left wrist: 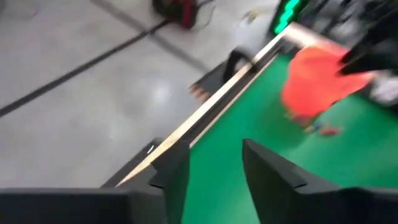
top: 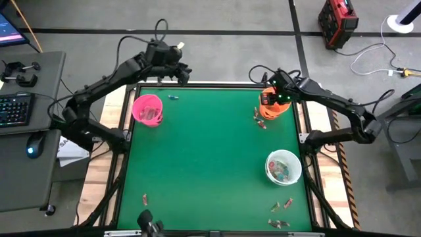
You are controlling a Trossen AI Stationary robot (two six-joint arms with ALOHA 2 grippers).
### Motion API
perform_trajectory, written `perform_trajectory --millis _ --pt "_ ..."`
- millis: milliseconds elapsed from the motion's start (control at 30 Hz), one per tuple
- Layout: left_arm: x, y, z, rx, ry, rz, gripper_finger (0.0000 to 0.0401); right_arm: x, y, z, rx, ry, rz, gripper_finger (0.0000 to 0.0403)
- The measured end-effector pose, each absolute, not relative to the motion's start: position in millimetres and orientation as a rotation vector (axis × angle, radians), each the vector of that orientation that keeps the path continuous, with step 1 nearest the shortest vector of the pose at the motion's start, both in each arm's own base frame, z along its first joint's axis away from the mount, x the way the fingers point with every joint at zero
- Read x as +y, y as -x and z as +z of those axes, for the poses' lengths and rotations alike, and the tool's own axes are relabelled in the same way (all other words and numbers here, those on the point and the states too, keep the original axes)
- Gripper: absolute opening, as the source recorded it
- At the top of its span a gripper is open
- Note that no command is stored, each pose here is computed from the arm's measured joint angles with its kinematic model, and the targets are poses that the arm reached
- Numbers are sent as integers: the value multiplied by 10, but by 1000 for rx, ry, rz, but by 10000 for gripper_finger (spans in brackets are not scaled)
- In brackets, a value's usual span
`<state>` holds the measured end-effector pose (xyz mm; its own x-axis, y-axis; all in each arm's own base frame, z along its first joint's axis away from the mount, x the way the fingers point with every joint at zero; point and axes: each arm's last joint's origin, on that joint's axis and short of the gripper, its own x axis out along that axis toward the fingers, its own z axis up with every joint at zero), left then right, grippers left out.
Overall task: Sort candy by brand, put in halloween buckets
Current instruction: Put the blue candy into the orange bucket
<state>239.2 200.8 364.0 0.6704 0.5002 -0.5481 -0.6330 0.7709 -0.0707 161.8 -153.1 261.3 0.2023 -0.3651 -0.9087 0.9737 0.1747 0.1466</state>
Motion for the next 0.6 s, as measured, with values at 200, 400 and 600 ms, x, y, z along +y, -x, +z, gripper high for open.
perform_trajectory --millis 200,400,600 --pt "2348 -2400 3319 787 356 707 195 -1553 -1656 2727 810 -905 -1097 267" --pt "2734 -2456 2767 1146 271 625 213 -1595 -1730 2826 713 -912 -1024 275" --pt "2897 -2536 2305 1552 97 493 214 -1606 -1769 2851 684 -912 -944 275"
